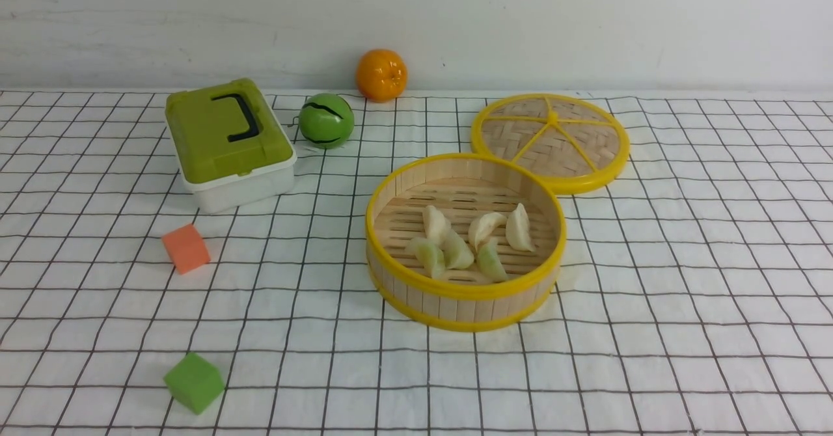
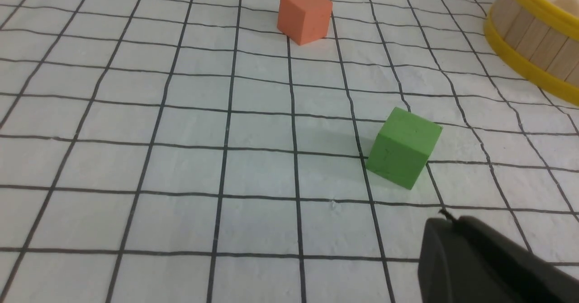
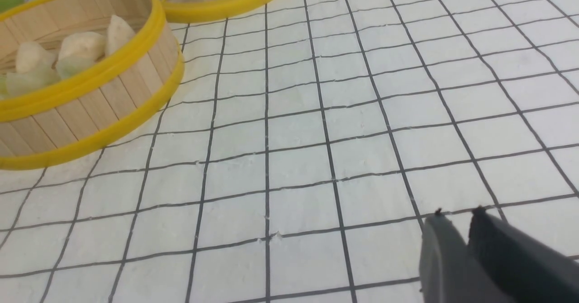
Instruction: Put the dumplings into the steamer on the table with the white tablecloth.
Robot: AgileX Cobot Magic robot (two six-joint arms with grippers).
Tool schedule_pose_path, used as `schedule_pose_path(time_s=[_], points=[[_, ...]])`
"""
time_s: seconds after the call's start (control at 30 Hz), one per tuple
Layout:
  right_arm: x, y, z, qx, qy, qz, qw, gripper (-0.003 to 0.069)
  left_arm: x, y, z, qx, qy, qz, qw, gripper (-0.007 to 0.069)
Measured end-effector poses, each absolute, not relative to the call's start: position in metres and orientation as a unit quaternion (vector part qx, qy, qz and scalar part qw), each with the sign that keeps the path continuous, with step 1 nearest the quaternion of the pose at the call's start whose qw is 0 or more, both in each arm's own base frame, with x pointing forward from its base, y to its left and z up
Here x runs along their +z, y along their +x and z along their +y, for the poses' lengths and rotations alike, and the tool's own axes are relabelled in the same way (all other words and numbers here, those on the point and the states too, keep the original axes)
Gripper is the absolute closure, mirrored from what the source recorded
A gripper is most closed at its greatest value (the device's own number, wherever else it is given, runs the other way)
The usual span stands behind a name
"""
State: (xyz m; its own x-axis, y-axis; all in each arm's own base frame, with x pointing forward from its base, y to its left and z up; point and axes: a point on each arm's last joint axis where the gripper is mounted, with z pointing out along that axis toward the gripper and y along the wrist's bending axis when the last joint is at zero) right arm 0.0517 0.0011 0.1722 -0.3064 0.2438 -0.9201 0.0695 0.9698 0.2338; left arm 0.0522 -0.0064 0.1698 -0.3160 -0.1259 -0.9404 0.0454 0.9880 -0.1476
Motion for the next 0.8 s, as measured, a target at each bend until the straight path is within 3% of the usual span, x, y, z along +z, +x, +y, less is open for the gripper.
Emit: schedule_pose_path(time_s=[0.8], points=[[0.1722,0.0517,0.0011,0.075,0.097,0.805,0.581,0.0543,0.1698,0.0522,-0.0064,-0.073,-0.025,0.808,0.584,0.0638]])
